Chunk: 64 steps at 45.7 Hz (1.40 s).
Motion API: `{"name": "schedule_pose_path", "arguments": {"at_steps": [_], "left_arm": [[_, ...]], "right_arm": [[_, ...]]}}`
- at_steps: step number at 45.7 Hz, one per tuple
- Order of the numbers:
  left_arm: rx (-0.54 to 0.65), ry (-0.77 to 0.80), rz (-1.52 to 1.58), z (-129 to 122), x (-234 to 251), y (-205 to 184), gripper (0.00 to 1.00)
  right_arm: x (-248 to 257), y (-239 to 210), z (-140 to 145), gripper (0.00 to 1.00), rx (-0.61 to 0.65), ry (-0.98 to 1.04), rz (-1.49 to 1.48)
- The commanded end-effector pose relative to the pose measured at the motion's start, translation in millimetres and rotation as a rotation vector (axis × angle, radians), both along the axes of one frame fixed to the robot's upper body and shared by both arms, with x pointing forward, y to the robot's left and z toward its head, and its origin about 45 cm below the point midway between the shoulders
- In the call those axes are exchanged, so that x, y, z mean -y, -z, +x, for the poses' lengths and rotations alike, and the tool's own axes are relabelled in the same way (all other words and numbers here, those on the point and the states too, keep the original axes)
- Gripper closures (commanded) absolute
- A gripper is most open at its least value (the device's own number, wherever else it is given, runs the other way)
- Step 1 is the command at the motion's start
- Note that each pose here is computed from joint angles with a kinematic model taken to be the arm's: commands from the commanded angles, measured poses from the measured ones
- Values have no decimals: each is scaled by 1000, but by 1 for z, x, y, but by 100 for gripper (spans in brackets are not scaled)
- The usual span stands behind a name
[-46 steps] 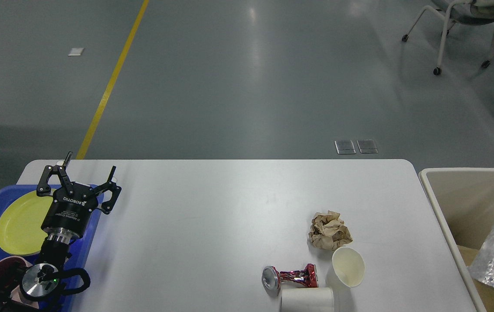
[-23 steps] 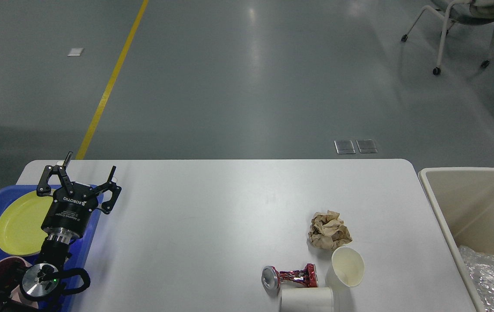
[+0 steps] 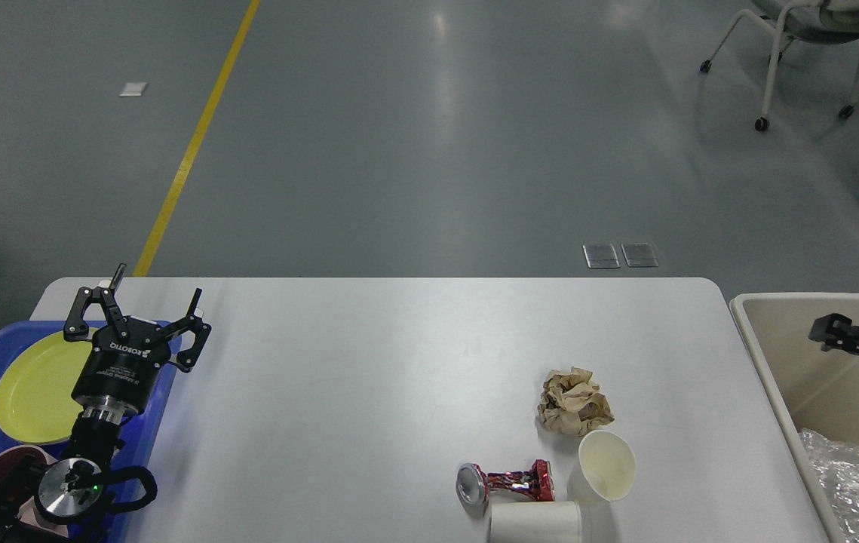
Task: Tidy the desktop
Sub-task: 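Raise the right gripper and lower it onto the crumpled tissue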
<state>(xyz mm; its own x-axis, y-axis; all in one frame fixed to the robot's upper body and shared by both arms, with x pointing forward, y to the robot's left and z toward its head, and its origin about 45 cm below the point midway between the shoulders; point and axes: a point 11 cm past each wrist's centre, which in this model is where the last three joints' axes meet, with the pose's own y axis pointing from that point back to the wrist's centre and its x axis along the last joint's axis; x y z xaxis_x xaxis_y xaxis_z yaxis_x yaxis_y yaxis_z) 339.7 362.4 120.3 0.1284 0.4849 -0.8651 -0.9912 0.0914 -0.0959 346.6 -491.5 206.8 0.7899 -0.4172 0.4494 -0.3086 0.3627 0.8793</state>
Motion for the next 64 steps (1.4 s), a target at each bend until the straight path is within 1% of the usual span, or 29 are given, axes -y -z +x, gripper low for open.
{"name": "schedule_pose_path", "arguments": {"at_steps": [1,6,7,10,15,18,23,28,42,49,58,64], "left_arm": [[0,0,0,0,0,0,4],[0,0,0,0,0,0,4],[0,0,0,0,0,0,4],[-2,0,-1,-1,0,1,4],[0,0,0,0,0,0,4],[-2,0,-1,-1,0,1,4],[-2,0,-1,-1,0,1,4],[0,0,0,0,0,0,4],[0,0,0,0,0,0,4],[0,0,0,0,0,0,4],[0,0,0,0,0,0,4],[0,0,0,0,0,0,4]], "right_arm": [[-51,-45,15,0,-92,-86,135],[-97,-87,23,0,-195,-188,224],[-112,-105,24,0,-215,-221,250],[-139,-126,20,0,-257,-277,285],[-176,-156,7,0,-310,-361,260],[-198,-176,-5,0,-317,-405,247],[-236,-190,-31,0,-365,-476,229],[-251,-206,-41,0,-334,-493,242],[-250,-208,-41,0,-310,-481,258],[-244,-207,-37,0,-271,-460,243],[-239,-189,-31,0,-259,-439,239],[-238,-165,-25,0,-253,-429,237]]}}
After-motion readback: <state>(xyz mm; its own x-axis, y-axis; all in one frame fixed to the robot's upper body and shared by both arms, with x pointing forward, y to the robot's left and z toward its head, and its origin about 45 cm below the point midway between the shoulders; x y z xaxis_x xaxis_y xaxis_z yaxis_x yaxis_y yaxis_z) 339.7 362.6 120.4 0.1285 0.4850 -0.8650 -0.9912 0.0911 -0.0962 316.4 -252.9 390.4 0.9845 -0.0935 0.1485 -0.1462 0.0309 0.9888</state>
